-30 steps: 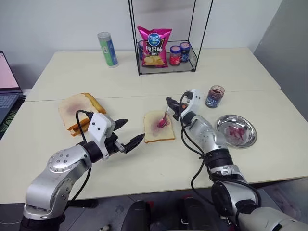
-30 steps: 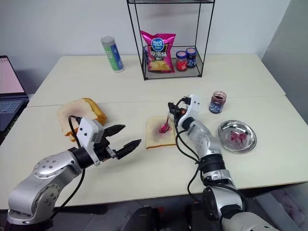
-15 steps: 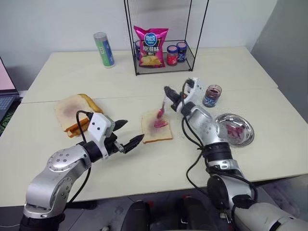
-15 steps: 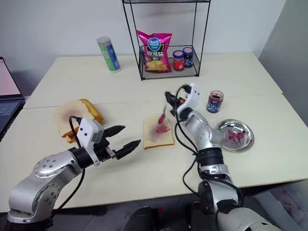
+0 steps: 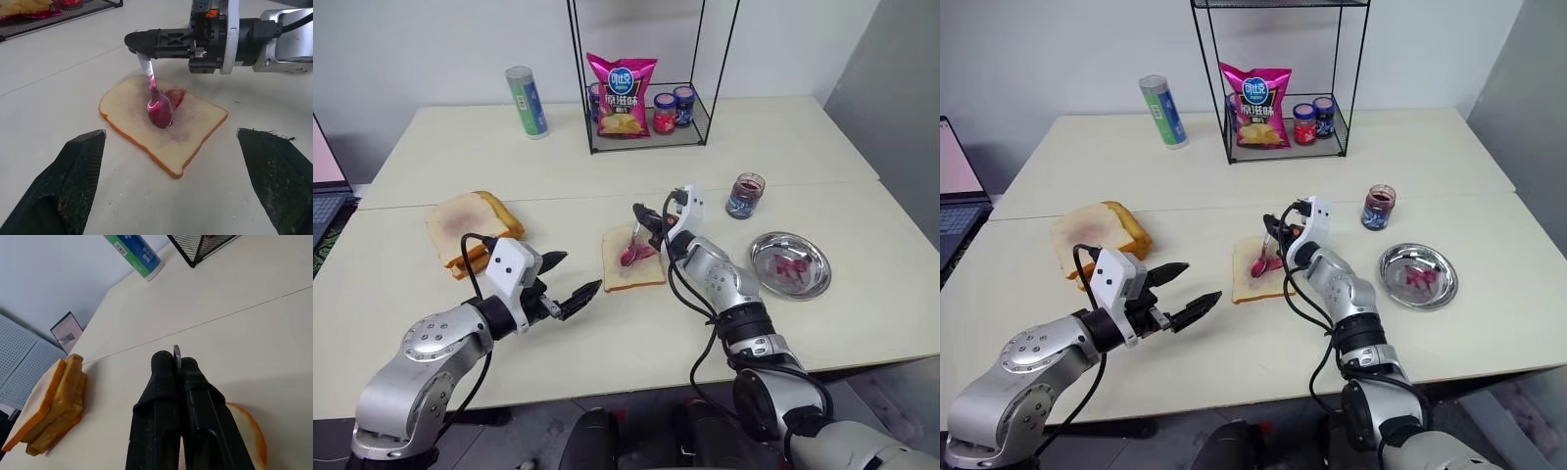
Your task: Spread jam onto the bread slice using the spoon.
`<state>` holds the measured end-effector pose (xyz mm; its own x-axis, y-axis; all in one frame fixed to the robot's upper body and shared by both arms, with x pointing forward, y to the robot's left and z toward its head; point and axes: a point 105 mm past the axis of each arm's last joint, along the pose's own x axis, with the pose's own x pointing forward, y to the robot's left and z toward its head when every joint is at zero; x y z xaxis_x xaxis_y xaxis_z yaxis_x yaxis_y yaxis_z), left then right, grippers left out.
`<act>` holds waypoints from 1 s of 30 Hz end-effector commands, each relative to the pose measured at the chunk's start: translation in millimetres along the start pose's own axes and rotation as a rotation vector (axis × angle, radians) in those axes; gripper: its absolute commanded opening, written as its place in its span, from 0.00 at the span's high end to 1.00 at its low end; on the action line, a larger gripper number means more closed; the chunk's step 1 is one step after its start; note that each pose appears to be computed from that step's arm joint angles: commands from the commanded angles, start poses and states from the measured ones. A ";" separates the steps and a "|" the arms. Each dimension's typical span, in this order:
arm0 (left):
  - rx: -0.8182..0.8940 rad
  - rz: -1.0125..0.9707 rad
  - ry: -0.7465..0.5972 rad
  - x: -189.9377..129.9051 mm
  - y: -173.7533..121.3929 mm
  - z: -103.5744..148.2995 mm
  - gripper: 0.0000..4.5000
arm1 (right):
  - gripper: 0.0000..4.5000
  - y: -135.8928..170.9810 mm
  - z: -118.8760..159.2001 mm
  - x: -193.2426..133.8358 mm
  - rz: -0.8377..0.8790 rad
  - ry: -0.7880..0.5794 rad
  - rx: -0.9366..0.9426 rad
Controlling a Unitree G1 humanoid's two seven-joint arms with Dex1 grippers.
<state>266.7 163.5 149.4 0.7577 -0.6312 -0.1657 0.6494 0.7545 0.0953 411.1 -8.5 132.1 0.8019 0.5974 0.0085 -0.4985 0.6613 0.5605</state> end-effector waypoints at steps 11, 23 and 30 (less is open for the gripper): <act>0.045 -0.048 -0.053 12.0 1.4 17.0 0.00 | 0.98 -18.9 56.9 -24.4 -0.041 -0.106 -0.061; 0.076 -0.293 -0.083 31.0 -24.5 52.0 0.00 | 0.98 49.4 108.9 -57.9 0.213 -0.199 0.091; 0.168 -0.496 -0.105 60.9 -50.6 74.8 0.00 | 0.98 28.4 146.9 -122.2 0.041 -0.325 -0.066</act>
<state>285.3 88.0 204.4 0.4135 -0.8994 -0.1417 0.9052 0.3893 0.1705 361.8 -114.1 247.8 0.8343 0.4977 0.2373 -0.5383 0.6421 0.5458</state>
